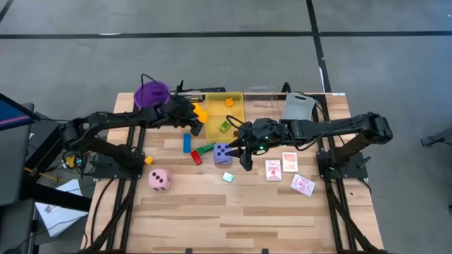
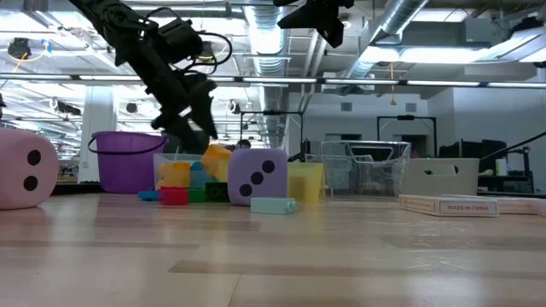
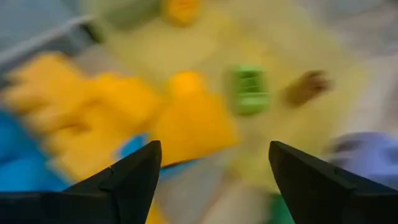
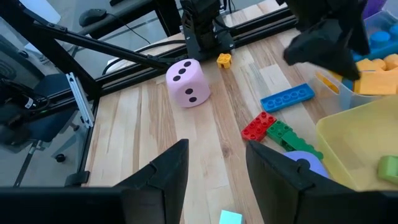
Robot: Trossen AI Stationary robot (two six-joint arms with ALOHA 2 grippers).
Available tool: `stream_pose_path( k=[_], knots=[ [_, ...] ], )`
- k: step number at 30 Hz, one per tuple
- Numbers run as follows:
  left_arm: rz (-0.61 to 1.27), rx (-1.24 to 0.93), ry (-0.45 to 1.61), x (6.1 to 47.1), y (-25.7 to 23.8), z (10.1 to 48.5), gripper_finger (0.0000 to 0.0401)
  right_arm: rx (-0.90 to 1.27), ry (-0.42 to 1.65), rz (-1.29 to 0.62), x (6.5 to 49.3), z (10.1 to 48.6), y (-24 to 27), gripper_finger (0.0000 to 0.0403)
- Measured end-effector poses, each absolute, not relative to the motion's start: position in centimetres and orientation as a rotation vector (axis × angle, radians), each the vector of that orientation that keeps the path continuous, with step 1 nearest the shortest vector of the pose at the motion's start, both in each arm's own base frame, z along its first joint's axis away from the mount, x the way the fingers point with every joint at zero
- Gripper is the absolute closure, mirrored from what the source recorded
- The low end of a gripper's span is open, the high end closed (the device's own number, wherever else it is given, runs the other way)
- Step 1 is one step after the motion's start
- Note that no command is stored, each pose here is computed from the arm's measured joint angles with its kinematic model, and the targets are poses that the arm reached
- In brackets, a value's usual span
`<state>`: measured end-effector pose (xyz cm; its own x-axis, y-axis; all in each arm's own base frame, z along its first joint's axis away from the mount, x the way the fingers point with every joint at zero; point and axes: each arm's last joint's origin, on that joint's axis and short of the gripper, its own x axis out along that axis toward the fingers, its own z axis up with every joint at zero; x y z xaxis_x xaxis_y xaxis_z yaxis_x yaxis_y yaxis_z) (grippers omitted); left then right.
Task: Pick & Place Toys
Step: Put the red eight stud game piece into the yellow bin
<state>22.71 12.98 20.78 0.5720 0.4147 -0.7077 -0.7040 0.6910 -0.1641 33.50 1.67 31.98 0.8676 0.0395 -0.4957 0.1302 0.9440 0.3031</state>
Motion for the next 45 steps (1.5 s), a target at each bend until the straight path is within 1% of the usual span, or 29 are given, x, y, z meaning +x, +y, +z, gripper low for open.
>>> stream_pose_path(
  k=[4, 7, 9, 14, 16, 18, 24, 27, 30, 34, 39, 45],
  knots=[
    [0.847, -0.360, 0.728, 21.6, 13.0, 21.3, 0.0116, 0.336, 0.520, -0.049, 33.5, 32.0, 1.7, 0.0249],
    [0.870, -0.350, 0.666, 20.9, 12.7, 22.7, 0.0120, 0.337, 0.520, -0.049, 33.5, 32.0, 1.7, 0.0249],
    [0.818, -0.365, 0.605, 20.4, 12.2, 23.9, 0.0120, 0.337, 0.520, -0.049, 33.5, 32.0, 1.7, 0.0249],
    [0.576, -0.420, 0.497, 19.3, 10.5, 26.5, 0.0120, 0.337, 0.520, -0.049, 33.5, 32.0, 1.7, 0.0249],
    [0.488, -0.404, 0.503, 18.8, 9.5, 27.0, 0.0121, 0.337, 0.520, -0.049, 33.5, 32.0, 1.7, 0.0249],
    [0.409, -0.346, 0.551, 18.4, 8.2, 27.1, 0.0121, 0.336, 0.520, -0.049, 33.5, 32.0, 1.7, 0.0249],
    [0.251, -0.227, 0.763, 17.7, 4.5, 26.2, 0.0121, 0.337, 0.522, -0.047, 33.5, 32.0, 1.7, 0.0249],
    [0.194, -0.170, 0.817, 17.8, 3.0, 25.8, 0.0120, 0.335, 0.522, -0.044, 33.5, 32.0, 1.7, 0.0249],
    [0.150, -0.057, 0.869, 18.2, 1.6, 25.3, 0.0120, 0.335, 0.523, -0.044, 33.5, 32.0, 1.7, 0.0249],
    [0.102, 0.074, 0.921, 19.2, 0.5, 24.4, 0.0120, 0.335, 0.523, -0.044, 33.5, 32.0, 1.7, 0.0249],
    [0.003, 0.179, 0.958, 20.7, -0.1, 22.6, 0.0120, 0.336, 0.533, -0.047, 33.4, 31.9, 1.7, 0.0249],
    [-0.115, 0.284, 0.917, 22.5, -0.3, 20.0, 0.0120, 0.333, 0.557, -0.042, 33.3, 31.7, 2.0, 0.0249]
  ],
)
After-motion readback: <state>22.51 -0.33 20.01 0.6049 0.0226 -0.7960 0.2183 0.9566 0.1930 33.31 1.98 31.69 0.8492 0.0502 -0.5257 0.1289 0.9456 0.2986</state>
